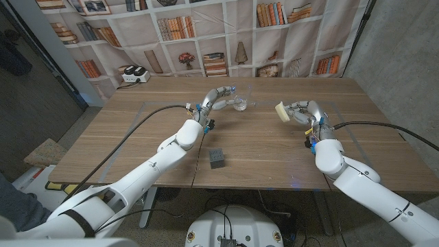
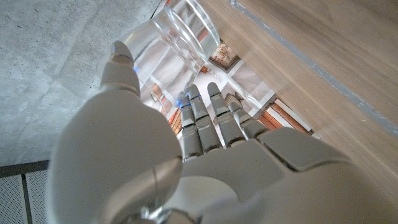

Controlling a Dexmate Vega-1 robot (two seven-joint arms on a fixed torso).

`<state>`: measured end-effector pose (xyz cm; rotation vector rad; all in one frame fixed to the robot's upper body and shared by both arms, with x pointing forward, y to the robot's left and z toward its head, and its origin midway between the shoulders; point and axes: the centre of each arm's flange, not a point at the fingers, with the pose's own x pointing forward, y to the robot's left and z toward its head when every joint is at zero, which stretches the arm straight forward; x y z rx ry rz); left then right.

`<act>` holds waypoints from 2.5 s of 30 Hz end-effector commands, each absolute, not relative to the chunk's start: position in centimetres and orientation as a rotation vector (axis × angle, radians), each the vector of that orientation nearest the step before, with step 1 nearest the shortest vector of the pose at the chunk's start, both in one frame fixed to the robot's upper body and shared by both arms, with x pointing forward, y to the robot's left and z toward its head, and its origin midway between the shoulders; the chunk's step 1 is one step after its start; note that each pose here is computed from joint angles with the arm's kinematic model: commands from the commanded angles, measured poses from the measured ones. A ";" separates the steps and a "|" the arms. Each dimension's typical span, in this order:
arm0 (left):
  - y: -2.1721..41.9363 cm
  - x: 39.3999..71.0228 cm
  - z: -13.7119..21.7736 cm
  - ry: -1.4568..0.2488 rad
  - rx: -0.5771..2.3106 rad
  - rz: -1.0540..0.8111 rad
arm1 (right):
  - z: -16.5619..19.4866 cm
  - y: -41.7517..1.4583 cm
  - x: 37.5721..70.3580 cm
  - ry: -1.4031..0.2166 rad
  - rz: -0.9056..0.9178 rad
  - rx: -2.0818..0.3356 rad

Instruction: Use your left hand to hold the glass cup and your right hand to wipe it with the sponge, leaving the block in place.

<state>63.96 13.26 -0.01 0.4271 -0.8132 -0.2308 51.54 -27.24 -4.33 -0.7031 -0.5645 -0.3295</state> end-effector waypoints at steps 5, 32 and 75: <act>13.2 62.7 -0.6 -0.809 0.338 -0.304 | -2.4 -25.3 52.6 -0.629 -0.269 -0.604; 12.1 61.9 0.0 -0.828 0.363 -0.358 | 0.8 -22.0 54.4 -0.681 -0.193 -0.595; 12.1 62.5 0.6 -0.859 0.284 -0.364 | 0.6 -19.1 56.4 -0.638 -0.071 -0.545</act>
